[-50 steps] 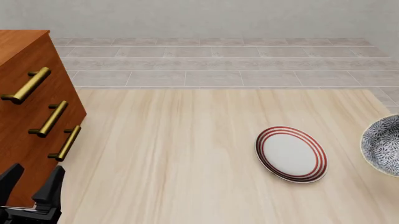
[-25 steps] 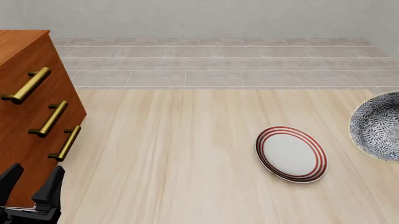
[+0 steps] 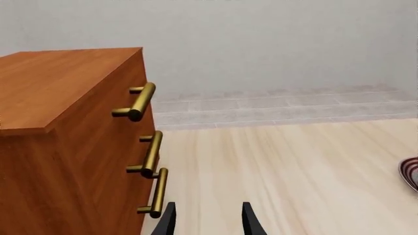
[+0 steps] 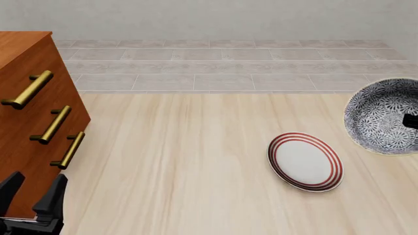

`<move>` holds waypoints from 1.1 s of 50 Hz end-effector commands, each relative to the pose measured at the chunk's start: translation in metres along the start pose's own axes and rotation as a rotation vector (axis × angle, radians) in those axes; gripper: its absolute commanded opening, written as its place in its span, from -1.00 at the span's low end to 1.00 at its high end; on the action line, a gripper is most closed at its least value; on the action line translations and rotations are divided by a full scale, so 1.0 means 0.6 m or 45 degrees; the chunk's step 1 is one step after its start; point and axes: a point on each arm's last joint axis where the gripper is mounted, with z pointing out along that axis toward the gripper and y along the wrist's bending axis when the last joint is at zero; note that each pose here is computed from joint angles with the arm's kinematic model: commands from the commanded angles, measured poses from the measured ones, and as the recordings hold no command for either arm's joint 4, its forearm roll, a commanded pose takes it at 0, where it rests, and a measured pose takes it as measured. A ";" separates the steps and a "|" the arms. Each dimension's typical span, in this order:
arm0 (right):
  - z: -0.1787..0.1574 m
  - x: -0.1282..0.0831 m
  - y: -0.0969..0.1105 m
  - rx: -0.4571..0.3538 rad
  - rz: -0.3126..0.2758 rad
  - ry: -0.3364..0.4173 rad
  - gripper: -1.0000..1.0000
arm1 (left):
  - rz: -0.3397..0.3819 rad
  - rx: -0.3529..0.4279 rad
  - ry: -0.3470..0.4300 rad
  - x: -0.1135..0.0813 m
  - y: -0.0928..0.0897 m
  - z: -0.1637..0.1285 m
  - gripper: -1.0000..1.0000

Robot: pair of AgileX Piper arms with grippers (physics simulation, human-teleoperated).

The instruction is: Put the bowl on top of the cabinet.

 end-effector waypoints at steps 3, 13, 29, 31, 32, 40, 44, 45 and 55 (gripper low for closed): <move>-0.002 -0.020 0.037 -0.118 0.015 -0.049 -1.00 | -0.007 0.006 -0.014 -0.001 -0.001 -0.004 1.00; 0.000 -0.022 0.065 -0.203 -0.020 -0.058 -1.00 | -0.015 0.008 -0.021 -0.001 -0.001 -0.006 1.00; 0.000 -0.046 0.114 -0.350 -0.052 -0.099 -1.00 | -0.022 0.009 -0.026 -0.001 -0.001 -0.009 1.00; 0.001 -0.047 0.123 -0.374 -0.066 -0.102 -1.00 | -0.024 0.005 -0.029 -0.001 0.000 -0.010 1.00; 0.001 -0.047 0.126 -0.382 -0.071 -0.104 -1.00 | -0.025 0.005 -0.030 -0.001 0.000 -0.010 1.00; 0.001 -0.051 0.147 -0.438 -0.083 -0.116 -1.00 | -0.028 0.000 -0.038 -0.001 0.000 -0.012 1.00; 0.001 -0.056 0.160 -0.472 -0.090 -0.126 -1.00 | -0.030 -0.001 -0.041 -0.002 0.000 -0.012 1.00; 0.001 -0.057 0.163 -0.480 -0.088 -0.127 -1.00 | -0.030 -0.001 -0.041 -0.002 0.000 -0.012 1.00; 0.002 -0.068 0.201 -0.575 -0.109 -0.152 -1.00 | -0.031 0.000 -0.040 -0.002 0.000 -0.012 1.00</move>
